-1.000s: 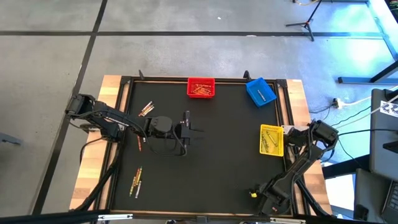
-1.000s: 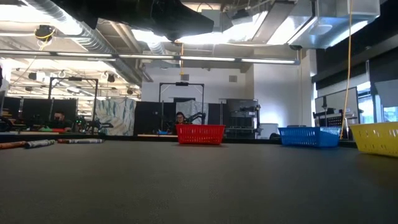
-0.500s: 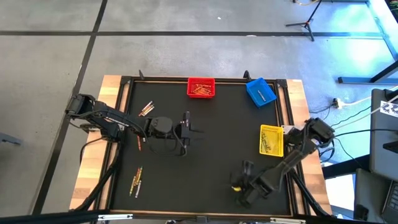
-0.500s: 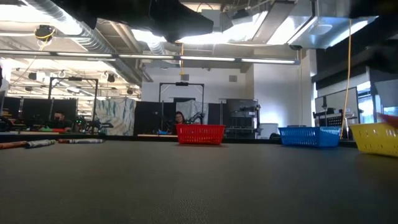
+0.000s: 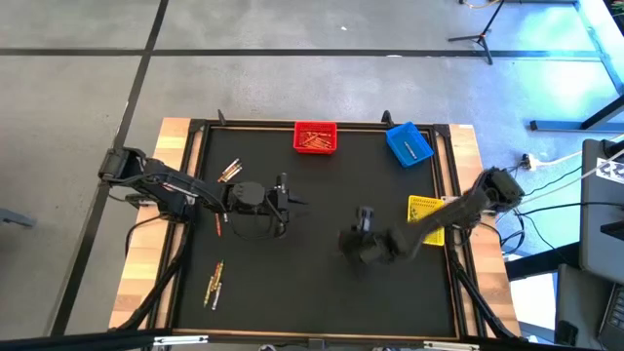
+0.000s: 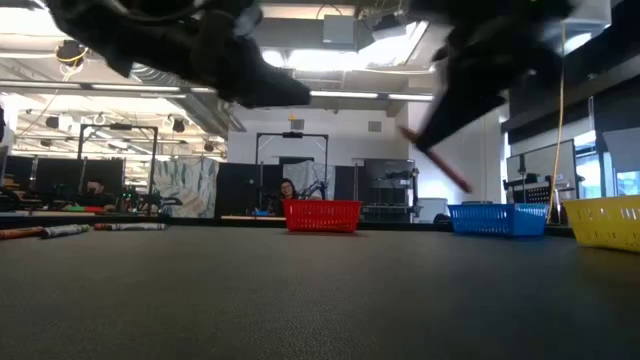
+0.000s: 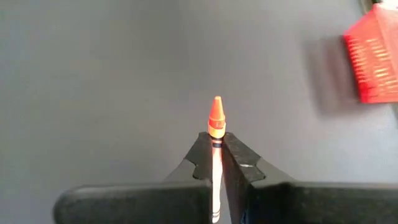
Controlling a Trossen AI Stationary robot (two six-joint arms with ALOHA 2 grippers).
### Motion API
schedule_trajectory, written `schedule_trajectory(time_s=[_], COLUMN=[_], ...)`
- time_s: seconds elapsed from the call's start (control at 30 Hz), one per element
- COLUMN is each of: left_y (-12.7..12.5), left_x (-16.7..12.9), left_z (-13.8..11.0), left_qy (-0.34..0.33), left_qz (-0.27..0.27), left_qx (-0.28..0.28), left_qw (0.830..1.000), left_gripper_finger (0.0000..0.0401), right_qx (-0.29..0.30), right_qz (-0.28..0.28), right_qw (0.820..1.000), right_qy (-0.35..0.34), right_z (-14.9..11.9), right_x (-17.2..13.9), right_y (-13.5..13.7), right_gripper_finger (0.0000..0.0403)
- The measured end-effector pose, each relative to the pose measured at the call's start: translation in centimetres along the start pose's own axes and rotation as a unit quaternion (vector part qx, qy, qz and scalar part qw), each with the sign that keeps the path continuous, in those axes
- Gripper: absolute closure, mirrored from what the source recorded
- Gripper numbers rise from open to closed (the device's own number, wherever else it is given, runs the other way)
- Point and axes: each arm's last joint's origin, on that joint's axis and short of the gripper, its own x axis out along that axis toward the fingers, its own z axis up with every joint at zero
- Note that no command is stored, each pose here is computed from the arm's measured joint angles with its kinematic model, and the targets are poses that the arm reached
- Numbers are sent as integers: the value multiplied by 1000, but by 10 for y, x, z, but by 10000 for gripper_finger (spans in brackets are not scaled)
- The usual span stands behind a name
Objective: Sort crayons
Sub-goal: Put the orange crayon into the red bin
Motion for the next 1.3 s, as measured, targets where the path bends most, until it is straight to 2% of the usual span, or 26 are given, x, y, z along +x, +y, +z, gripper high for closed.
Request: schedule_trajectory(time_s=[0.2, 0.3, 0.4, 0.6, 0.77, 0.97, 1.23, 1.3], left_y=[1, -1, -2, -7, -12, -19, -25, -25], left_x=[-18, -30, -40, -51, -52, -54, -56, -56], left_z=[6, 1, -8, -13, -14, -15, -21, -22], left_qy=[-20, -18, -11, -17, -15, -9, 23, 30], left_qz=[-1, -6, 12, 16, 6, -10, -11, -7], left_qx=[-31, -38, -49, -70, -81, -99, -85, -82], left_qw=[999, 999, 999, 997, 997, 995, 996, 996], left_gripper_finger=[287, 287, 287, 287, 287, 287, 287, 287], right_qx=[12, 32, 57, 123, 166, 194, 209, 213], right_qz=[-34, -25, -17, -27, -45, -59, -65, -86], right_qw=[999, 998, 996, 984, 970, 965, 969, 968], right_qy=[-21, -44, -71, -125, -171, -168, -118, -104], right_z=[26, 37, 44, 45, 40, 26, 6, 2], right_x=[29, 45, 59, 76, 86, 112, 147, 155], right_y=[-63, -99, -136, -207, -254, -282, -289, -290], right_gripper_finger=[390, 391, 390, 387, 387, 387, 386, 386])
